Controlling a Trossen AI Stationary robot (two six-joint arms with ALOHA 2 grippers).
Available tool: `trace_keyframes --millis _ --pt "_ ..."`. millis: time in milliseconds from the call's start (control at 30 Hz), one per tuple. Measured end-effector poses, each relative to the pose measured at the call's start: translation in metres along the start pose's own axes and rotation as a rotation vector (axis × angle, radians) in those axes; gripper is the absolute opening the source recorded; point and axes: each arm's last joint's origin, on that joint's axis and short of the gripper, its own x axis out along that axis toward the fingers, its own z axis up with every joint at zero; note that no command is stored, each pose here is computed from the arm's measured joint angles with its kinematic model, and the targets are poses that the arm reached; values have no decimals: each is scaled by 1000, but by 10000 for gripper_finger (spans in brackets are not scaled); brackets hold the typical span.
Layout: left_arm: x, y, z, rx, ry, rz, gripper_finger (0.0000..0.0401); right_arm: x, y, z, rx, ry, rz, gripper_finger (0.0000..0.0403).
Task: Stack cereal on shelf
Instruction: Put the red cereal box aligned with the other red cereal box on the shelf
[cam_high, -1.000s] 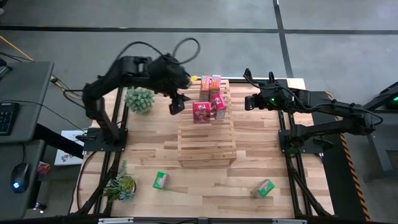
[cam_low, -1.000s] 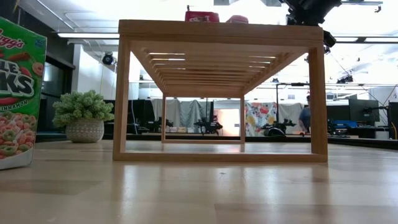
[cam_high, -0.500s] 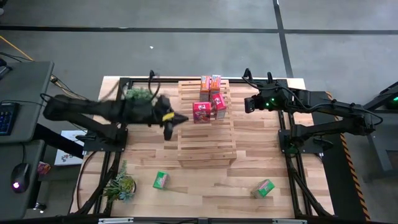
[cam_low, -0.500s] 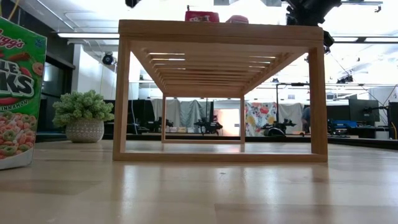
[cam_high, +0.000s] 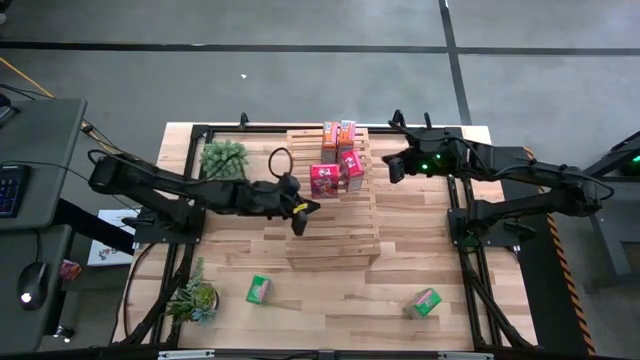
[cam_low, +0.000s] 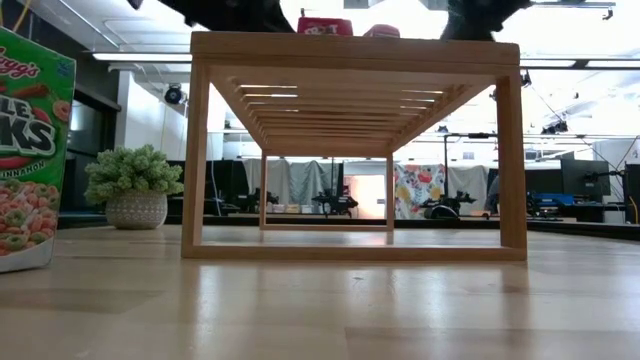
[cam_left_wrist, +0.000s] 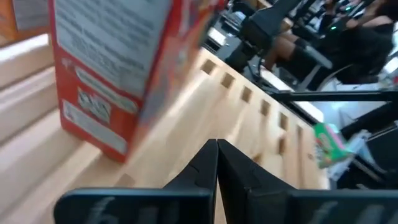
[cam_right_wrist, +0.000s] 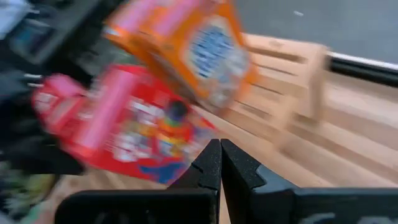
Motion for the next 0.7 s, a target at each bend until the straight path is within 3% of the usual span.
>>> trace_keyframes --millis 133,400,700 --pt "7 9 6 20 -1 34 0 15 7 2 -9 16 65 0" --pt "12 28 19 91 10 39 0 40 9 -7 -17 145 78 0" --pt "14 50 34 194 -13 87 0 41 11 -7 -21 170 128 0"
